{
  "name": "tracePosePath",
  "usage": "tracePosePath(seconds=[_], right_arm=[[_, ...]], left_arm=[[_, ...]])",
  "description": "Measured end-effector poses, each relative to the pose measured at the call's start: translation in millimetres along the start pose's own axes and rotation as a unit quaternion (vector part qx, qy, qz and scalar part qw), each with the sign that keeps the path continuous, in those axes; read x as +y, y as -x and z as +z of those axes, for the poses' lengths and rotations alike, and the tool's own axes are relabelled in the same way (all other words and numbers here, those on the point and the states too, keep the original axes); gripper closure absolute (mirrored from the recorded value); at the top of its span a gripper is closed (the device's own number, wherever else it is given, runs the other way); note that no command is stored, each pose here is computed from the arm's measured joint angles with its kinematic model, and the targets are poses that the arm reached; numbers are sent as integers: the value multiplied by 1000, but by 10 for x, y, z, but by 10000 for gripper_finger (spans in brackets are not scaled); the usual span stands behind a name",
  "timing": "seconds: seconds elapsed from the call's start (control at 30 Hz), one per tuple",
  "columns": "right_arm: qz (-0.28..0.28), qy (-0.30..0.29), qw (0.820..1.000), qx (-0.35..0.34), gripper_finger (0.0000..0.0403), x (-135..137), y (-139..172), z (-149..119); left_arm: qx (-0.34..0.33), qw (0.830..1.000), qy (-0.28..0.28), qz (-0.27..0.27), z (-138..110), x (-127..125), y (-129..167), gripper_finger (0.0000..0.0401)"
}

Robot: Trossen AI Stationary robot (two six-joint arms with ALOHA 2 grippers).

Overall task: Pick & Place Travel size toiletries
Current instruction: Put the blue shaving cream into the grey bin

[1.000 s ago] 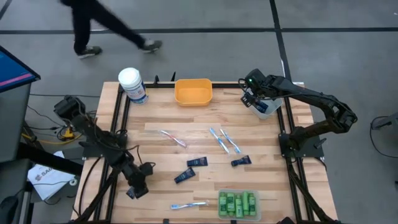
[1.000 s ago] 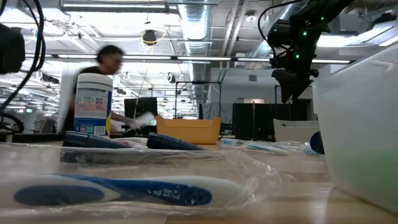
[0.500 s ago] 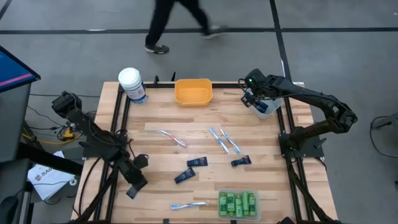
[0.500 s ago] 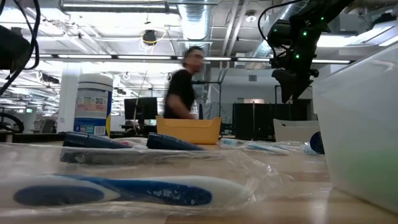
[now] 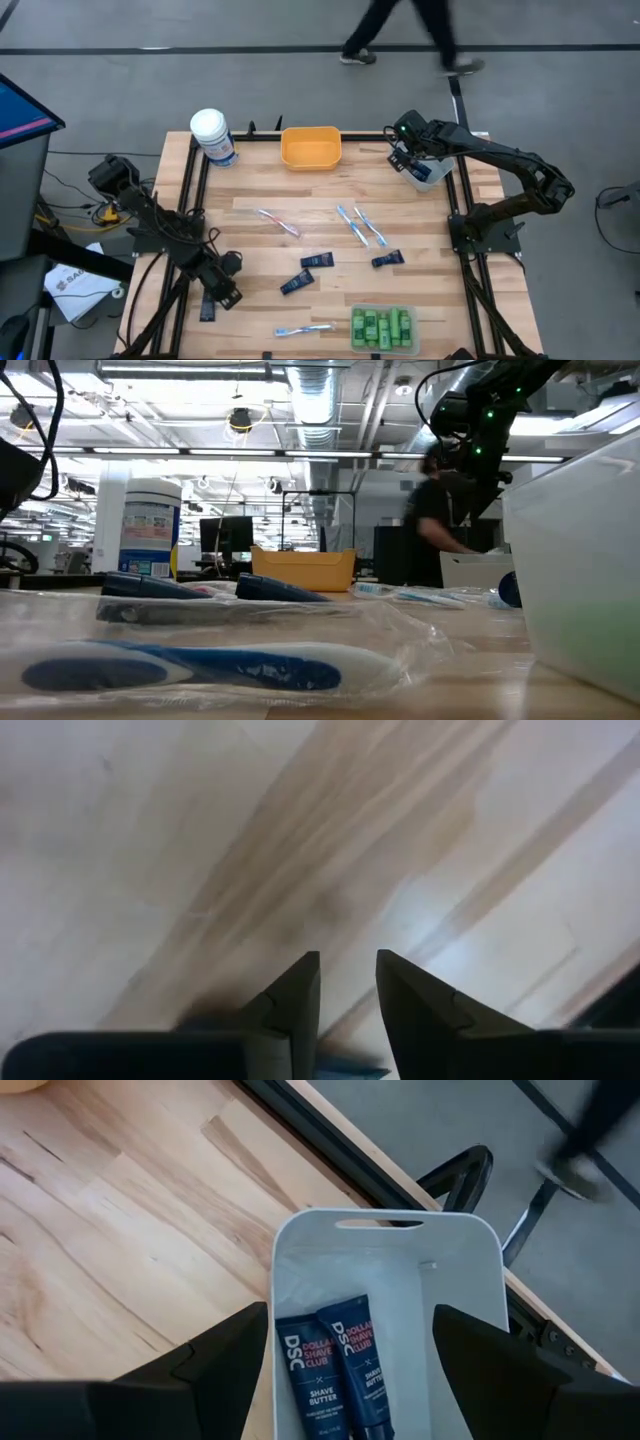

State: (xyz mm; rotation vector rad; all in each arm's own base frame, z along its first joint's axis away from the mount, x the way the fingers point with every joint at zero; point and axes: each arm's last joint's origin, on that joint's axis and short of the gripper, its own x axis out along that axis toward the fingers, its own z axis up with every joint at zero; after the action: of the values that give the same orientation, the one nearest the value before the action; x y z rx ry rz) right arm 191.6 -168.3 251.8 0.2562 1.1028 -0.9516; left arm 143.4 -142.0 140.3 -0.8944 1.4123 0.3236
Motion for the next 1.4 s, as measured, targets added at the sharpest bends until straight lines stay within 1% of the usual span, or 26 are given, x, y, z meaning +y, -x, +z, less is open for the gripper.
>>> tracePosePath(seconds=[0.1,0.2,0.3,0.37,0.43,0.57,0.63,0.7,0.77,0.83,1.0,1.07,1.17,1.27,1.4], right_arm=[[0,0,1000,0,127,0,0,0],[0,1,1000,0,127,0,0,1],[0,1,1000,0,127,0,0,1],[0,1,1000,-1,127,0,0,1],[0,1,1000,-1,127,0,0,1],[0,0,1000,-3,127,1,0,7],[1,-1,1000,-6,127,1,0,12],[0,-1,1000,-5,127,1,0,11],[0,-1,1000,-4,127,1,0,8],[0,-1,1000,-4,127,1,0,8],[0,-1,1000,-5,127,1,0,11],[1,-1,1000,-6,127,1,0,12],[1,-2,1000,-6,127,1,0,13],[1,-3,1000,-9,127,1,0,18],[1,-2,1000,-9,127,1,0,17]], left_arm=[[4,1000,0,-17,11,-19,38,304],[29,998,-16,-60,-2,-41,182,309],[64,993,-21,-101,-47,-32,354,325],[79,990,-13,-120,-78,-16,451,341],[85,989,6,-122,-100,16,507,358],[88,989,50,-106,-130,55,524,390],[79,990,50,-103,-137,51,506,397],[76,991,52,-94,-138,50,477,394],[92,991,50,-88,-146,48,460,381],[114,989,42,-83,-159,49,454,359],[126,988,43,-80,-182,52,454,274],[125,988,62,-64,-188,69,436,239],[118,988,96,-25,-180,115,390,194],[109,987,119,1,-171,125,327,165],[79,986,148,14,-149,102,226,148]])
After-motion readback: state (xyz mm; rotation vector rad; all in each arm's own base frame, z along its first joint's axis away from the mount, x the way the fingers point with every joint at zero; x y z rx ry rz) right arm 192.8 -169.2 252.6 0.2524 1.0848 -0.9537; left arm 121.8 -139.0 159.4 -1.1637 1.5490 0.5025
